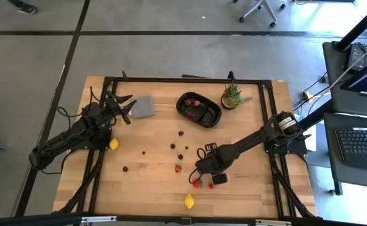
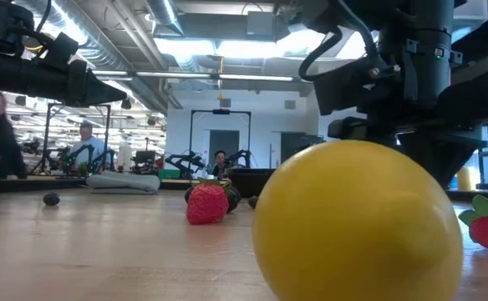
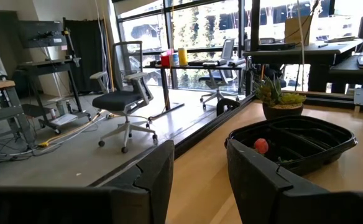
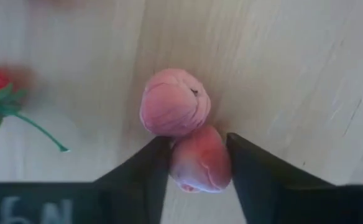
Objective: Pick and placing Produce into tupperware
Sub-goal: Put the top apricot into the black bin, then put the apricot into the black bin, then put the middle strawberry into the black bin
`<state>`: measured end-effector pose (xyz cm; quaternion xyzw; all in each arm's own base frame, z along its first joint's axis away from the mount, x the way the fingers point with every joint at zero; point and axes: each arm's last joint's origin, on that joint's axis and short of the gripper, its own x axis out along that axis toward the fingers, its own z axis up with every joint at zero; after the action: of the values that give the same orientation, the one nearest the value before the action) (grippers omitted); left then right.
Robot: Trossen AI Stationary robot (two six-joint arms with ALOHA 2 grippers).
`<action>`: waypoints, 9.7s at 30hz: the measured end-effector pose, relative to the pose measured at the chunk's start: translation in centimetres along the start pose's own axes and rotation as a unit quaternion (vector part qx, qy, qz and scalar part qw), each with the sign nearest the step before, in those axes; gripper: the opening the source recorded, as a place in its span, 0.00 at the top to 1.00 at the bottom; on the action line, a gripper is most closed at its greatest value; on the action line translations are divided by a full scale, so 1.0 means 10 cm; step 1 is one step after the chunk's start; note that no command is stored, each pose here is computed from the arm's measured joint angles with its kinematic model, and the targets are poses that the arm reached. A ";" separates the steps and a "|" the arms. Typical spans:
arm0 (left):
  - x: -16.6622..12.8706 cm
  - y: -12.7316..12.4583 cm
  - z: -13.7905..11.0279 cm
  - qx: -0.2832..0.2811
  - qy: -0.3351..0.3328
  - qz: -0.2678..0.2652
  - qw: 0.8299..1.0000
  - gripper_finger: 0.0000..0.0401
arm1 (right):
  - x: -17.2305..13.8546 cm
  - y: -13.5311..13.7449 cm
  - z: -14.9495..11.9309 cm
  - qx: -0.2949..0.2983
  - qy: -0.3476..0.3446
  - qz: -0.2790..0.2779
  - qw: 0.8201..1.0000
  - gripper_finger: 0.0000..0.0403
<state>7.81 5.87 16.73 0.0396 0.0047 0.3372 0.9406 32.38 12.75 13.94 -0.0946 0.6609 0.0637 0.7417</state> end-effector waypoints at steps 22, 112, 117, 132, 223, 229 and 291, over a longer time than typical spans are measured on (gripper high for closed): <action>0.00 0.00 0.00 0.001 0.000 0.000 1.000 0.65 | -0.70 -1.79 0.41 0.095 -0.079 -0.161 0.979 0.79; 0.00 0.00 0.00 0.001 0.000 0.000 1.000 0.65 | -0.03 0.14 0.07 0.175 -0.031 0.016 0.984 0.17; 0.00 0.00 0.00 0.001 0.000 0.000 1.000 0.65 | 0.02 0.14 0.05 0.168 -0.041 0.024 0.985 0.26; 0.00 0.00 0.00 0.000 0.000 0.000 1.000 0.65 | -0.03 -0.09 0.12 0.148 -0.034 0.019 0.988 0.70; 0.00 0.00 0.00 0.001 0.000 0.000 1.000 0.65 | -0.86 0.45 0.61 0.049 -0.210 0.001 0.977 0.23; 0.00 0.00 0.00 0.001 0.000 0.000 1.000 0.65 | -0.62 0.50 0.54 0.046 -0.216 0.006 0.975 0.23; 0.00 0.00 0.00 0.001 0.000 0.000 1.000 0.65 | -0.45 -0.19 0.31 0.086 -0.219 0.038 0.971 0.54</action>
<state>7.81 5.87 16.74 0.0404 0.0051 0.3370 0.9406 35.30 11.76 18.85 0.0110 0.4889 0.0536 0.8706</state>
